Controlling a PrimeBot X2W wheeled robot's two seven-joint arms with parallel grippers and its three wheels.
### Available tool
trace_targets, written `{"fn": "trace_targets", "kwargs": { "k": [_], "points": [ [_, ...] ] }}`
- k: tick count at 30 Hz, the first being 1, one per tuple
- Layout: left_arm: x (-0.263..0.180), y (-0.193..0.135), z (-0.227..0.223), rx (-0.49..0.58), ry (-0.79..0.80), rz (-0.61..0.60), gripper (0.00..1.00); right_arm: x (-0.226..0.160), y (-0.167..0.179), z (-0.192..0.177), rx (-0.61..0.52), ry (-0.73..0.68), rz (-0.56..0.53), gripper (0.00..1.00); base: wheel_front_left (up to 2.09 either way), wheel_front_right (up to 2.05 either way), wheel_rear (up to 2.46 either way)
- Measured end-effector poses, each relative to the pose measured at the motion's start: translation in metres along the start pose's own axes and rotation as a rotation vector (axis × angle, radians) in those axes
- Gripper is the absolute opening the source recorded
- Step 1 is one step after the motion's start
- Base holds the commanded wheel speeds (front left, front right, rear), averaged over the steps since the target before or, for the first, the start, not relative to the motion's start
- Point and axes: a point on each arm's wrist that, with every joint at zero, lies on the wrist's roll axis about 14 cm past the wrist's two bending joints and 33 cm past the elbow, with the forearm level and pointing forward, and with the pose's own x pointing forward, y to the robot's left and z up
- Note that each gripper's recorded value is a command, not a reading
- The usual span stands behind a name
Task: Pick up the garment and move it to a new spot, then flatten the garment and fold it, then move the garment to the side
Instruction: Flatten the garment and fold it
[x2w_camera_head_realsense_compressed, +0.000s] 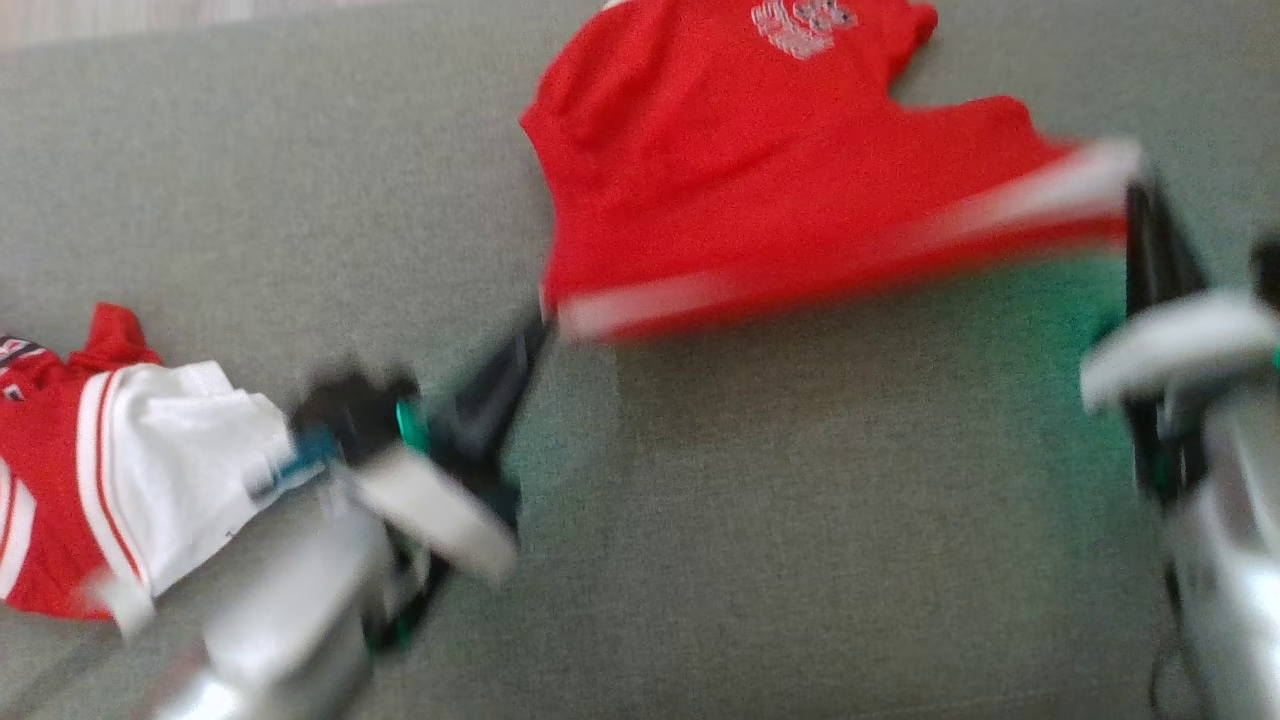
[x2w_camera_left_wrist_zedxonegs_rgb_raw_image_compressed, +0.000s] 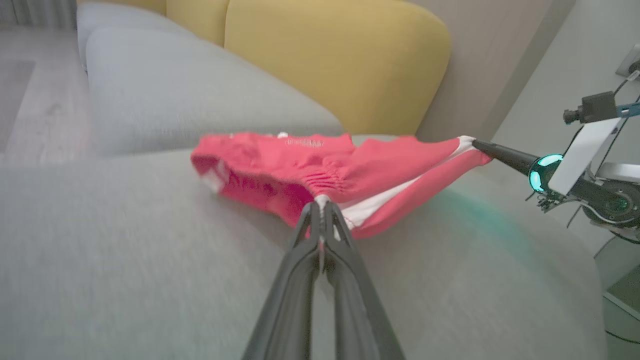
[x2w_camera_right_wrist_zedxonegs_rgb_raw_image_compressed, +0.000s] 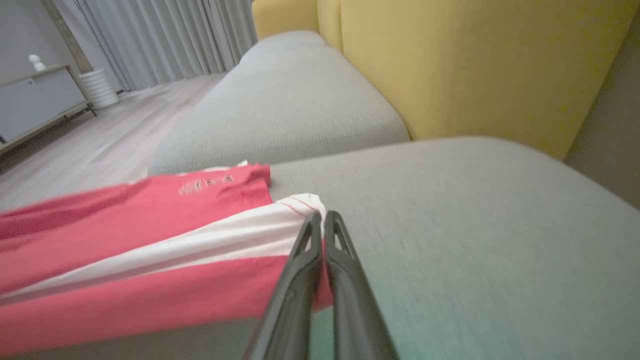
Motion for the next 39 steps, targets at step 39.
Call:
{"fn": "trace_targets", "kwargs": {
  "k": [39],
  "points": [
    [0.0,-0.018,0.001,-0.23,0.039,0.04,0.0,0.019,0.027,0.008,0.013,0.301,0.01,0.0,0.0,0.0,0.0]
  ]
}}
